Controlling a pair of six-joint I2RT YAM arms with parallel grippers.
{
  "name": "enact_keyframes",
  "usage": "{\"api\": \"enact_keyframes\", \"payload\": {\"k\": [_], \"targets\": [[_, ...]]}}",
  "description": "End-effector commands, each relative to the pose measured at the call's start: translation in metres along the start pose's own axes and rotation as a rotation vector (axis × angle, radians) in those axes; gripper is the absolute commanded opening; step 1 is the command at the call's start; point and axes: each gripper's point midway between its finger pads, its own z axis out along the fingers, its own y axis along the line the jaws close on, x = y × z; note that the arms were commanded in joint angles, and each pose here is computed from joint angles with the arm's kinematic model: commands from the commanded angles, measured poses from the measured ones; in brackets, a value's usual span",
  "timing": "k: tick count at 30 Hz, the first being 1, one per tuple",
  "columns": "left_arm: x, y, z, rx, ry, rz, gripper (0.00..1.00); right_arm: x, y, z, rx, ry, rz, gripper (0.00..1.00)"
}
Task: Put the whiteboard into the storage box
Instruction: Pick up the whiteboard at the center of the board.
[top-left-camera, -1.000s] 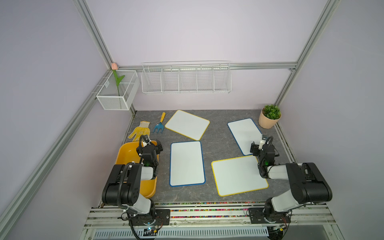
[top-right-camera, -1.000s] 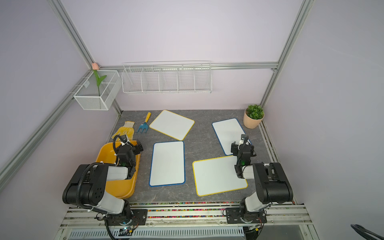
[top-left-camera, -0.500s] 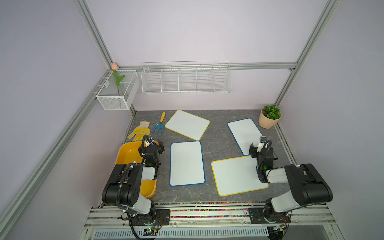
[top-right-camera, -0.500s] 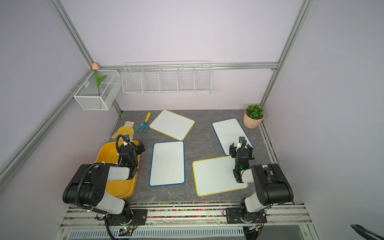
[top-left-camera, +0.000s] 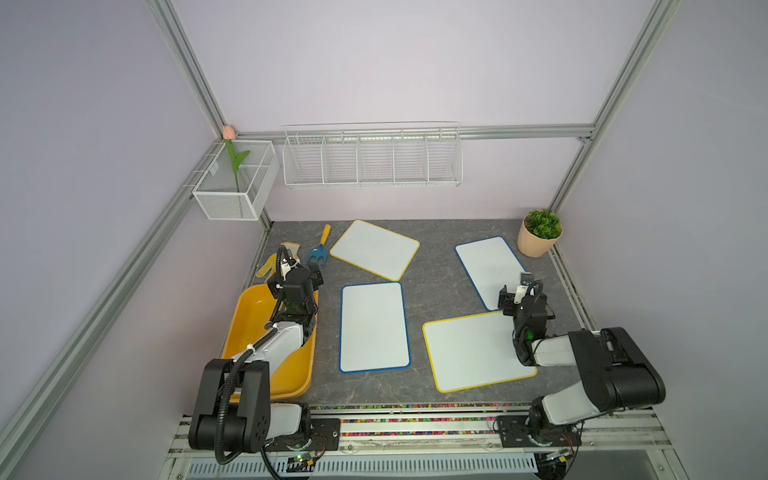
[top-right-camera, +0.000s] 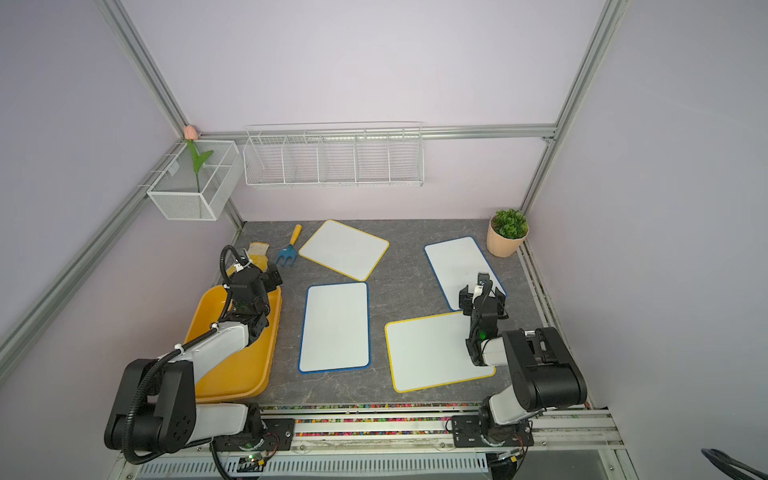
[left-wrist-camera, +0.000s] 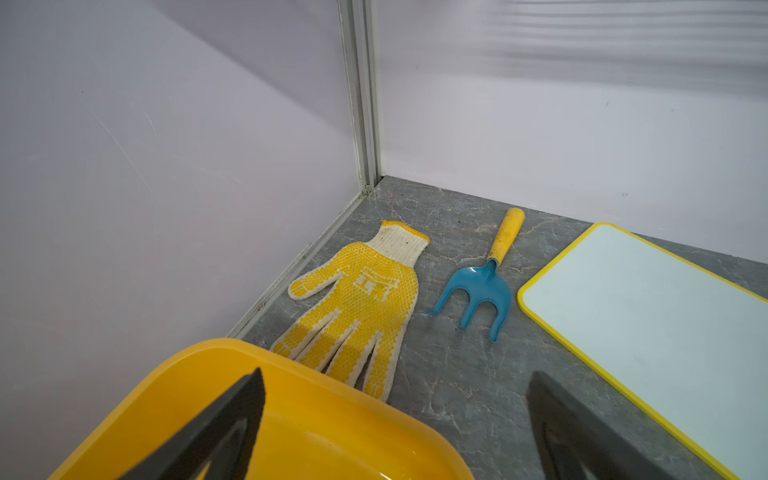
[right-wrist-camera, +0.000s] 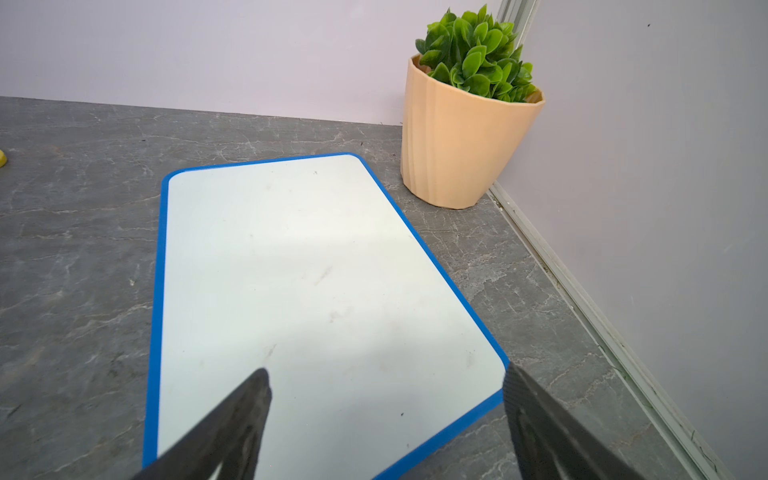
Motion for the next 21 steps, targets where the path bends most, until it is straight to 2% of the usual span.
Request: {"api": "enact_keyframes", "payload": {"k": [1,4,7,11,14,16,18,21], "targets": [[-0.005,-0.006,-0.006,0.031,0.017,-0.009,0.99,-0.031,-0.001,-0.003,0.025,-0.06,-0.026,0.89],[-0.009,-0.014,-0.008,0.061,0.022,-0.008,0.99,-0.061,0.01,-0.008,-0.071,0.046,-0.039,0.89],[-0.015,-0.025,-0.013,0.094,0.036,-0.014,0.99,-0.096,0.007,-0.014,-0.075,0.072,0.015,0.89],[-0.027,-0.038,-0.024,0.128,0.077,-0.012,1.0,-0.116,0.019,-0.029,-0.155,0.087,0.089,0.89],[-0.031,-0.053,-0.035,0.164,0.107,0.0,1.0,-0.119,0.024,-0.037,-0.172,0.095,0.191,0.89],[-0.029,-0.063,-0.043,0.153,0.12,0.024,1.0,-0.113,0.026,-0.038,-0.169,0.167,0.276,0.89],[-0.027,-0.074,-0.05,0.138,0.162,0.041,0.99,-0.109,0.038,-0.039,-0.198,0.205,0.283,0.89],[-0.018,-0.092,-0.057,0.146,0.285,0.064,0.99,-0.103,0.063,-0.045,-0.25,0.213,0.294,0.89]]}}
